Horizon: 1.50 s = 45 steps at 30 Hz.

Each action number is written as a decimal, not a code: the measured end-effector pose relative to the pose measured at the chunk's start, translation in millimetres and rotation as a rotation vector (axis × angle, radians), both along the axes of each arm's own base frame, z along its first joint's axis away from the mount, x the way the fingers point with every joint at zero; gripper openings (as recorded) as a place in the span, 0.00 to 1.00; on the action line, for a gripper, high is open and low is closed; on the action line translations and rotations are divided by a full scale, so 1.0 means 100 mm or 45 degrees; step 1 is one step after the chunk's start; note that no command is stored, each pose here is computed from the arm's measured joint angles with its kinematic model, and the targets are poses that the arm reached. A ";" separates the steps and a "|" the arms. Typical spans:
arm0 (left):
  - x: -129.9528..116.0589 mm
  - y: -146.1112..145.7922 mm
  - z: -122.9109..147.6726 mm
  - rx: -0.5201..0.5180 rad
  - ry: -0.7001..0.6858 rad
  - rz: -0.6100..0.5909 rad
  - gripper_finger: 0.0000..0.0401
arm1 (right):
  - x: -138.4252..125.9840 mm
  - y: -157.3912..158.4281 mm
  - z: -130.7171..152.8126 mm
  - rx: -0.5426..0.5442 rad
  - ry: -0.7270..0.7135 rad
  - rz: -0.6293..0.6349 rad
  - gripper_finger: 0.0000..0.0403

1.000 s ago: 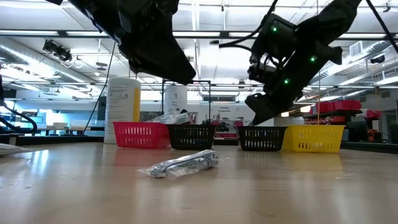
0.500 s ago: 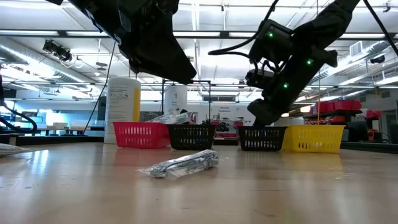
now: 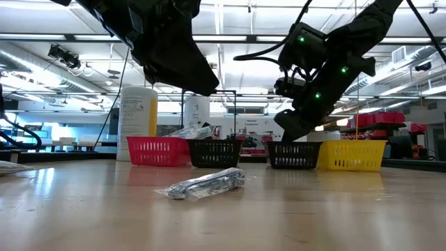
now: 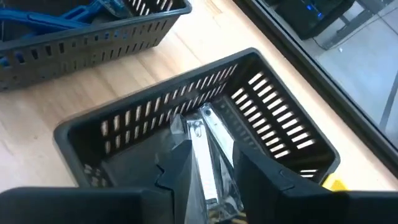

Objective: Pick & Place Travel size toiletries
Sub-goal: Put the silver nail cutter into the right black basket, then put the white toothpaste into the yellow basket

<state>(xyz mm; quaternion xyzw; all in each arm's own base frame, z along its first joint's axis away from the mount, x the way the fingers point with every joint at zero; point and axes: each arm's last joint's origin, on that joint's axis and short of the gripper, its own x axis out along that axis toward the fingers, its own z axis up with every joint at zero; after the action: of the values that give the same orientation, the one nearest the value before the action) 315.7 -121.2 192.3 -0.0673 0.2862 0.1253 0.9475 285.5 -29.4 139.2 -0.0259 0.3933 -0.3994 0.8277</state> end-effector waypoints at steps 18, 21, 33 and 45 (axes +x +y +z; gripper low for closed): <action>-0.34 -0.01 0.32 -0.554 0.617 0.357 0.43 | 0.18 0.41 0.33 0.176 -0.385 0.383 0.31; -0.48 -0.04 0.23 -0.648 0.721 0.564 0.43 | 0.27 0.49 0.41 0.256 -0.497 0.619 0.31; -0.91 -0.11 -0.09 -0.778 0.950 1.129 0.43 | 0.30 0.54 0.44 0.318 -0.526 0.821 0.31; -1.08 -0.05 -0.39 -0.871 1.060 1.280 0.43 | 0.30 0.52 0.45 0.278 -0.535 0.742 0.31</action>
<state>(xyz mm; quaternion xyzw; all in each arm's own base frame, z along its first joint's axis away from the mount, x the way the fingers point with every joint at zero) 207.5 -126.0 153.3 -0.4291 0.5800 0.4632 0.5147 315.4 22.2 183.8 0.0341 0.2312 -0.0996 0.9672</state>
